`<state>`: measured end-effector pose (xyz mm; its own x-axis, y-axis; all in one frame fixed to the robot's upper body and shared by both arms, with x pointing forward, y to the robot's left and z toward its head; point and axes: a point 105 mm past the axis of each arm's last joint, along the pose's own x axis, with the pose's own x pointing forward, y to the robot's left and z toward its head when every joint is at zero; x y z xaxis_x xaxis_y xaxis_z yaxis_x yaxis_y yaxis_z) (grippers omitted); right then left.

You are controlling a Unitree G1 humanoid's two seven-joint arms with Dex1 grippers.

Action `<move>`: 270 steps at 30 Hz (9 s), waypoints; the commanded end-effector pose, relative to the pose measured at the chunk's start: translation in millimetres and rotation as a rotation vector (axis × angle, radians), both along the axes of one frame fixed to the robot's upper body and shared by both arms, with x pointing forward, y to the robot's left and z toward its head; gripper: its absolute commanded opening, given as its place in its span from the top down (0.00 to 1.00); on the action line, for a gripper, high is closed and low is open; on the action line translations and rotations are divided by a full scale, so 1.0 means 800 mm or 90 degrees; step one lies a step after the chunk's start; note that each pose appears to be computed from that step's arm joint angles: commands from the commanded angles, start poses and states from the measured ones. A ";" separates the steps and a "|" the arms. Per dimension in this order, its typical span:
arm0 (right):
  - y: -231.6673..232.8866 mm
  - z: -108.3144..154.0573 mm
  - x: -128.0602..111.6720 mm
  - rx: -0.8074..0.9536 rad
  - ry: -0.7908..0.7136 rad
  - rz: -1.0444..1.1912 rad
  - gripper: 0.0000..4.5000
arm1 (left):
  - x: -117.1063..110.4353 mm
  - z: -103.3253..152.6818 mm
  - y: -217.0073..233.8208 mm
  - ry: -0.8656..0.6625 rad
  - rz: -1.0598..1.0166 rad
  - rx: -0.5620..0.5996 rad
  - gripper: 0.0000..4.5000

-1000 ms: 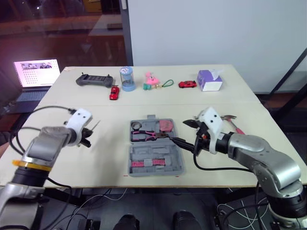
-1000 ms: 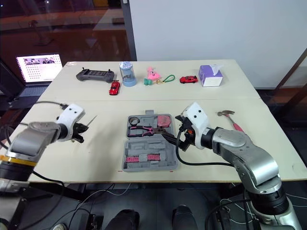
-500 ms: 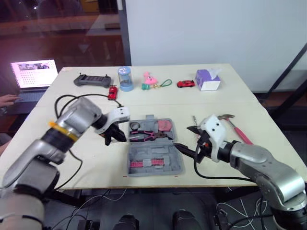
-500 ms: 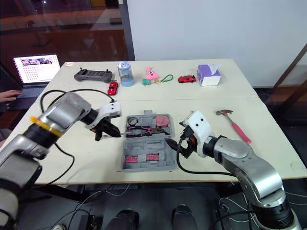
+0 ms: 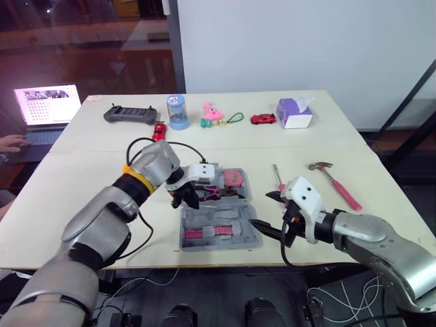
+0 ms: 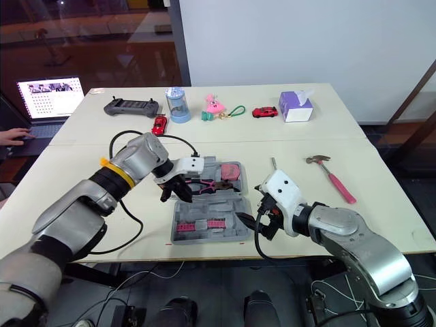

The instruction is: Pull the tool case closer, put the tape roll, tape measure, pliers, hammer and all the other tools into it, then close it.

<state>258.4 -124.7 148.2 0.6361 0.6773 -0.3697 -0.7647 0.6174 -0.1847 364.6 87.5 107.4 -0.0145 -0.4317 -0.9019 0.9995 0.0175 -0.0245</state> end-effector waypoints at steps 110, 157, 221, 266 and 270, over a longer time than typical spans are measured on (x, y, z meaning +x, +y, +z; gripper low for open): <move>-0.060 0.030 0.005 0.028 -0.036 -0.133 0.00 | -0.017 0.049 0.030 -0.167 0.149 -0.370 1.00; -0.253 -0.043 0.064 -0.095 0.069 -0.621 0.00 | -0.155 0.004 0.094 -0.241 0.379 -0.553 0.00; -0.134 -0.075 0.013 -0.030 0.039 -0.611 0.86 | -0.151 0.031 0.060 -0.242 0.315 -0.574 0.00; -0.073 -0.054 0.013 0.039 0.072 -0.436 0.01 | -0.166 0.032 0.144 -0.272 0.316 -0.479 0.00; -0.077 -0.011 -0.001 0.057 0.048 -0.307 0.01 | -0.166 0.040 0.176 -0.279 0.321 -0.459 0.00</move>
